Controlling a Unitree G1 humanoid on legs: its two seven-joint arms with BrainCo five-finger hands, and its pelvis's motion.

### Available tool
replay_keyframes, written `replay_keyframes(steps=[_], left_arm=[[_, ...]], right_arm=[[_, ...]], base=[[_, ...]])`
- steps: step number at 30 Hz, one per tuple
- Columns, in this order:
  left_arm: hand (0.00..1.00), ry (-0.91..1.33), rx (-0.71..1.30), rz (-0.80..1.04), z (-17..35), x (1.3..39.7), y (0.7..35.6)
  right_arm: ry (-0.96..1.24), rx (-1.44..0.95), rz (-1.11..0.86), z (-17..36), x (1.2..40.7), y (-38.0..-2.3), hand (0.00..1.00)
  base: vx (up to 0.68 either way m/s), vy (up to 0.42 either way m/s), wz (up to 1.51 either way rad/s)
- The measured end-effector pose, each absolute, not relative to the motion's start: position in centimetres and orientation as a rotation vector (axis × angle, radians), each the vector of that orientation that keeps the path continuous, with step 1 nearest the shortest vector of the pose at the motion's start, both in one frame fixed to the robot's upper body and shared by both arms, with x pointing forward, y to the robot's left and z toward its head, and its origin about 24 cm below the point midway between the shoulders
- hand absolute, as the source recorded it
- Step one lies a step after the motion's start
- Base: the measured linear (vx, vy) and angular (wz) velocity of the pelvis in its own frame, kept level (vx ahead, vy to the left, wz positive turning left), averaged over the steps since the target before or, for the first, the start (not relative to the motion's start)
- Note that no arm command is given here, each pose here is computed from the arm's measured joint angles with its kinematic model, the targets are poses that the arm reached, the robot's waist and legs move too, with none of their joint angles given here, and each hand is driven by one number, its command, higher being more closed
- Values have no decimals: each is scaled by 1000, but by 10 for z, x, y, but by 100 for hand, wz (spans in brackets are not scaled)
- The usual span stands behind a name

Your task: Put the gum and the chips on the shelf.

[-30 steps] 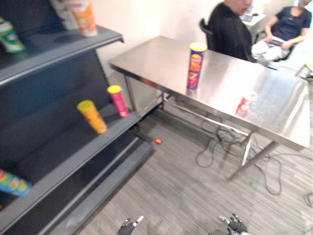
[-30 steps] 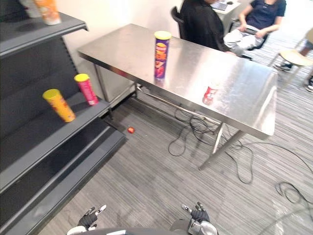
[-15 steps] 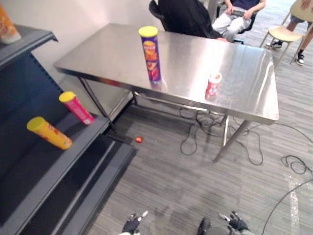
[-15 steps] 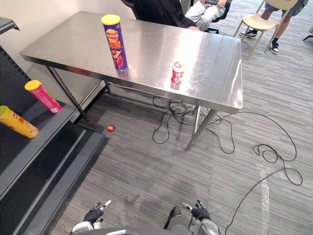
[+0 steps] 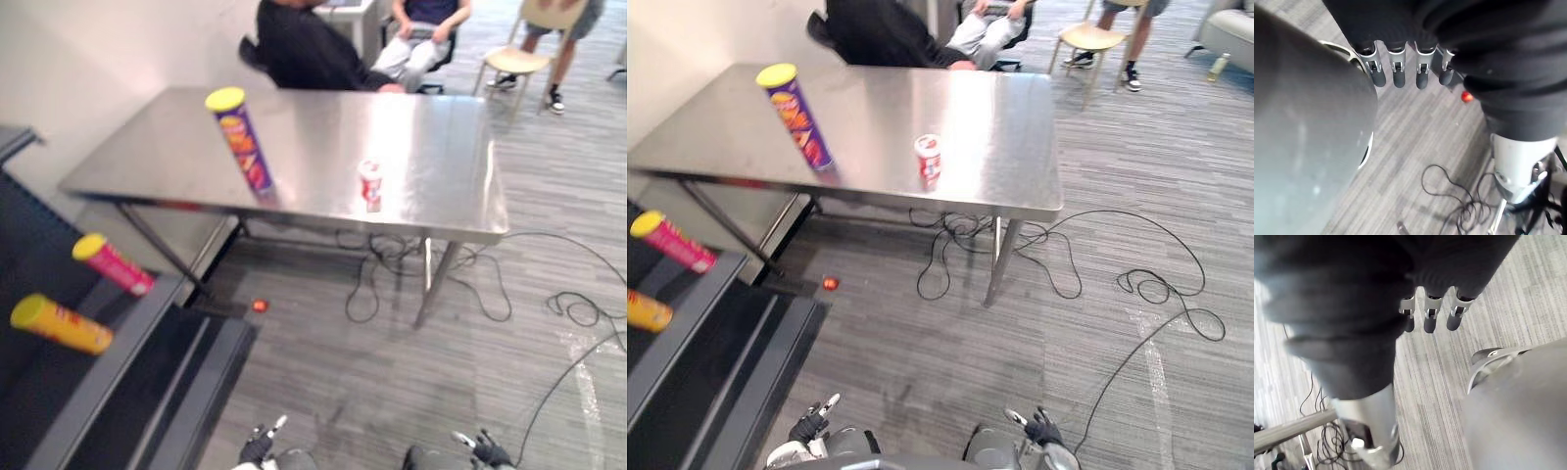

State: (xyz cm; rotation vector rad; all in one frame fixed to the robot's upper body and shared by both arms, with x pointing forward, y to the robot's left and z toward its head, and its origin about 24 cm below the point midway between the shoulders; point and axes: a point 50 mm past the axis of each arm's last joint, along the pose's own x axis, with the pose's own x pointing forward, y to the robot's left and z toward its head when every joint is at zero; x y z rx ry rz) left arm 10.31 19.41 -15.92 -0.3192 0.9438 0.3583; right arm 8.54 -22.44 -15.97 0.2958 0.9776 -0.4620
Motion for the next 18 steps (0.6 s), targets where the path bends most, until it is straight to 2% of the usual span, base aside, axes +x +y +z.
replay_keyframes(steps=[6,10,13,18], left_arm=[[0,957,-329,371,-161,99,191],[0,982,-253,369,-160,94,211],[0,1000,-195,321,-161,93,211],[0,1021,-175,302,-162,90,211]], right_arm=[[1005,308,-482,-162,76,-224,0],[1043,386,-503,-168,64,-204,0],[1041,402,-521,-169,63,-206,0],[1038,401,-525,-168,63,-208,0]], base=[[216,204,-57],[261,237,-29],[206,192,-39],[109,61,-43]])
